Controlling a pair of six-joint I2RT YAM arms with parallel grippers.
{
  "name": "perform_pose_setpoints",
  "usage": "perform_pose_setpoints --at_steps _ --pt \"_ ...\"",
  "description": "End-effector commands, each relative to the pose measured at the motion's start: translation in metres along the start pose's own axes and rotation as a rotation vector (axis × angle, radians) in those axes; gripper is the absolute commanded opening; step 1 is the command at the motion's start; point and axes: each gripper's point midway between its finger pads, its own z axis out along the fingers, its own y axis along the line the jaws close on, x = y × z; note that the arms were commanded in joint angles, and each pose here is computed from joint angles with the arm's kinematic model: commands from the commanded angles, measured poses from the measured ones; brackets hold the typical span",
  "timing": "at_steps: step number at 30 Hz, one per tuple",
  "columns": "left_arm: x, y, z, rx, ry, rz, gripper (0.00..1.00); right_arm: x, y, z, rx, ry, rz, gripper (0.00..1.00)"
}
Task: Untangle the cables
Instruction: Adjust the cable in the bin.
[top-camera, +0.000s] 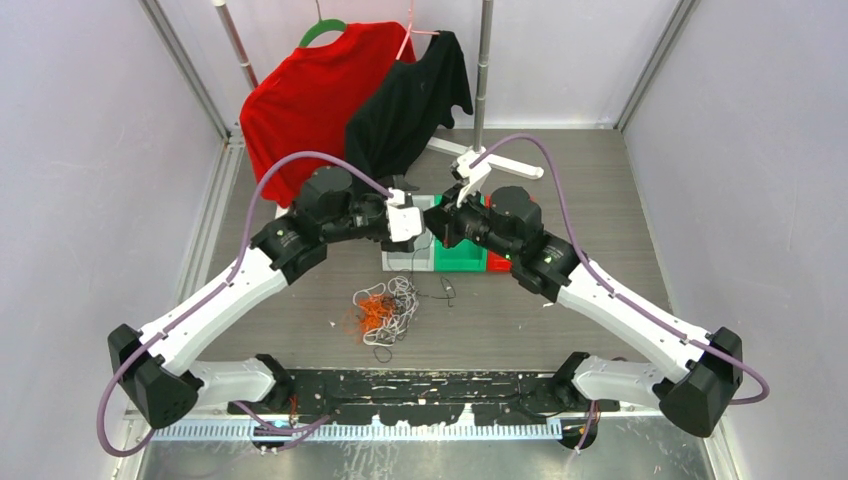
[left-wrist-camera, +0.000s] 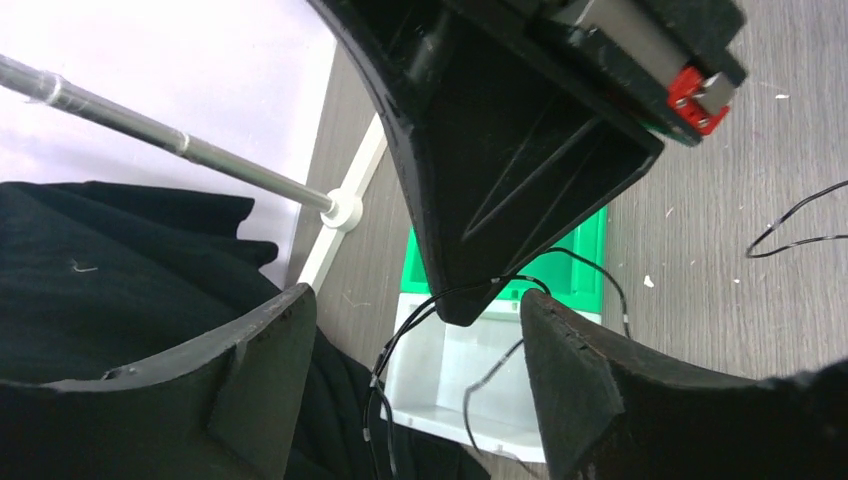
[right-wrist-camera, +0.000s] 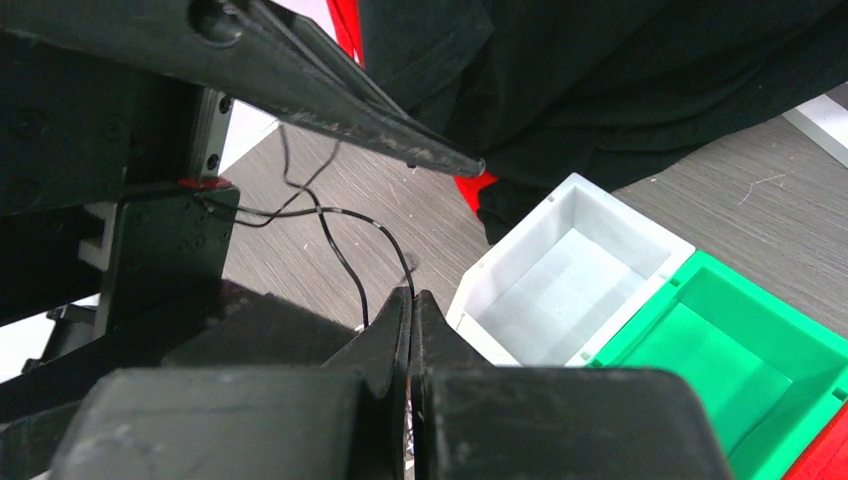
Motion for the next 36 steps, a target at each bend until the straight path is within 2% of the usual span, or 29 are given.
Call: perform_pose_setpoints --at_steps 1,5,10,14,16,17,19,20,22,29,36 --pt "0.002 0.005 -0.002 0.016 0.054 -0.009 0.71 -0.023 0.008 -0.009 -0.026 -0.090 0.016 0.01" --pt "0.006 0.006 0.000 0.036 0.080 0.005 0.61 -0.022 0.008 -0.015 -0.024 -0.101 0.033 0.01" --pt "0.016 -0.004 0.007 0.097 0.114 -0.014 0.23 -0.026 0.011 -0.021 -0.035 -0.128 0.060 0.01" --pt "0.008 0.002 0.007 0.075 0.092 -0.027 0.01 -0.025 0.010 -0.025 -0.024 -0.130 0.078 0.01" --pt "0.003 0.005 0.005 0.063 0.087 -0.048 0.00 -0.025 0.006 -0.028 -0.006 -0.143 0.092 0.05" --pt "0.000 0.006 0.004 0.059 0.085 -0.068 0.00 -0.025 0.004 -0.030 0.005 -0.155 0.097 0.14" --pt "-0.005 0.008 0.000 0.043 0.080 -0.132 0.00 -0.028 -0.001 -0.036 0.020 -0.183 0.109 0.49" --pt "-0.009 0.009 -0.002 0.031 0.075 -0.175 0.00 -0.028 -0.003 -0.037 0.018 -0.194 0.116 0.63" --pt "-0.012 0.010 -0.003 0.009 0.077 -0.273 0.00 -0.032 -0.002 -0.041 -0.006 -0.210 0.121 0.75" --pt "-0.026 -0.002 -0.025 -0.017 0.063 -0.499 0.00 -0.040 0.020 -0.047 -0.179 -0.211 0.084 0.88" --pt "-0.032 -0.008 -0.033 -0.036 0.049 -0.634 0.00 -0.030 0.053 -0.057 -0.395 -0.168 0.053 0.89"
